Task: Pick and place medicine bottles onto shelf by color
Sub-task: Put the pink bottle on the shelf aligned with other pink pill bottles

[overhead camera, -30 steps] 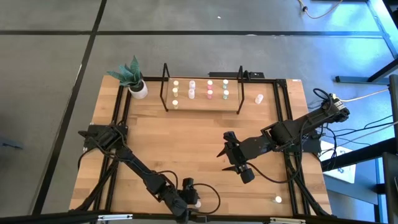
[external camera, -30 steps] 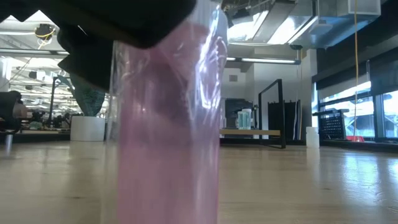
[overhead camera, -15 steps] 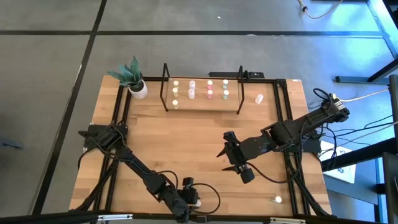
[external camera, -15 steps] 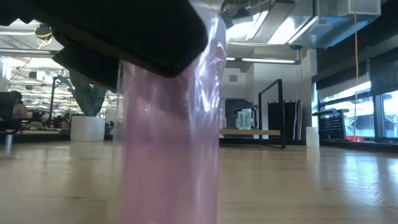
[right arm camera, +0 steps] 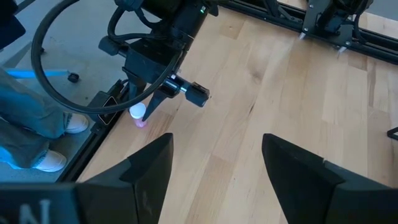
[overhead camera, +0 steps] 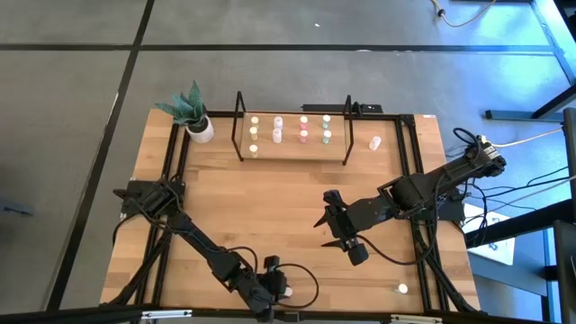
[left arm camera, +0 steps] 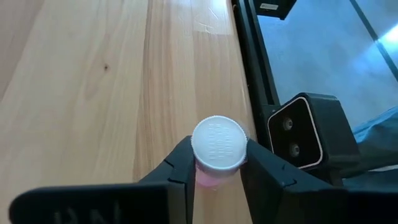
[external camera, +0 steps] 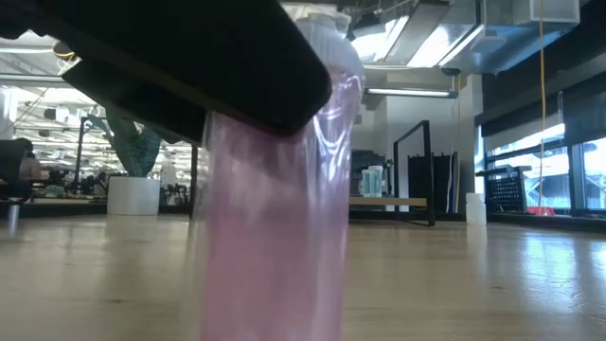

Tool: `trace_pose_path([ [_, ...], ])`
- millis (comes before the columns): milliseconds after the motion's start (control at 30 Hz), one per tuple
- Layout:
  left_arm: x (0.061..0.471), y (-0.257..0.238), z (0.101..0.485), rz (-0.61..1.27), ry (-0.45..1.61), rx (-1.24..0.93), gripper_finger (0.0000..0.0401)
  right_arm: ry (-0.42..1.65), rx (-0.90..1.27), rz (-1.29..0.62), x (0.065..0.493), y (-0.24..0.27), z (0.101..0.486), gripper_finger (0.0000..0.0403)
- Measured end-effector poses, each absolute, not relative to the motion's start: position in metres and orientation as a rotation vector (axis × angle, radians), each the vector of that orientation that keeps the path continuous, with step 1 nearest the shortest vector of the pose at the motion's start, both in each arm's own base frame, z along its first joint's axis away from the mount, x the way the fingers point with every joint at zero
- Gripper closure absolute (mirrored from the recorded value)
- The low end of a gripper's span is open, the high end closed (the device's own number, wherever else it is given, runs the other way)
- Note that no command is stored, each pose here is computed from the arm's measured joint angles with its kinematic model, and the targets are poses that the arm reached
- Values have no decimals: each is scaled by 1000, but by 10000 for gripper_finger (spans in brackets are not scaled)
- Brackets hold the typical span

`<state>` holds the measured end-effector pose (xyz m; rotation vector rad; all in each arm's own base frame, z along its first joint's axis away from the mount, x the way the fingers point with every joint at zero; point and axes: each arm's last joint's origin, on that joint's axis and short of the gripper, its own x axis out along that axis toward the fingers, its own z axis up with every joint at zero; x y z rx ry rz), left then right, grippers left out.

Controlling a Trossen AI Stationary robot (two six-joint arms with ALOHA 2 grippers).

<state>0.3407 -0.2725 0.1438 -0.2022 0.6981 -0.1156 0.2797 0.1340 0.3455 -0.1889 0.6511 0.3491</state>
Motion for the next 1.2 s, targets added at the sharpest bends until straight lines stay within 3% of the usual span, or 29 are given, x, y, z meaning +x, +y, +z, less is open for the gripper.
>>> trace_pose_path([
  [633,334,-265,172,-68,681,-209,322,651,-189,349,280,134,346,155],
  [1200,325,-208,248,85,627,-216,323,650,-189,349,280,134,346,155],
])
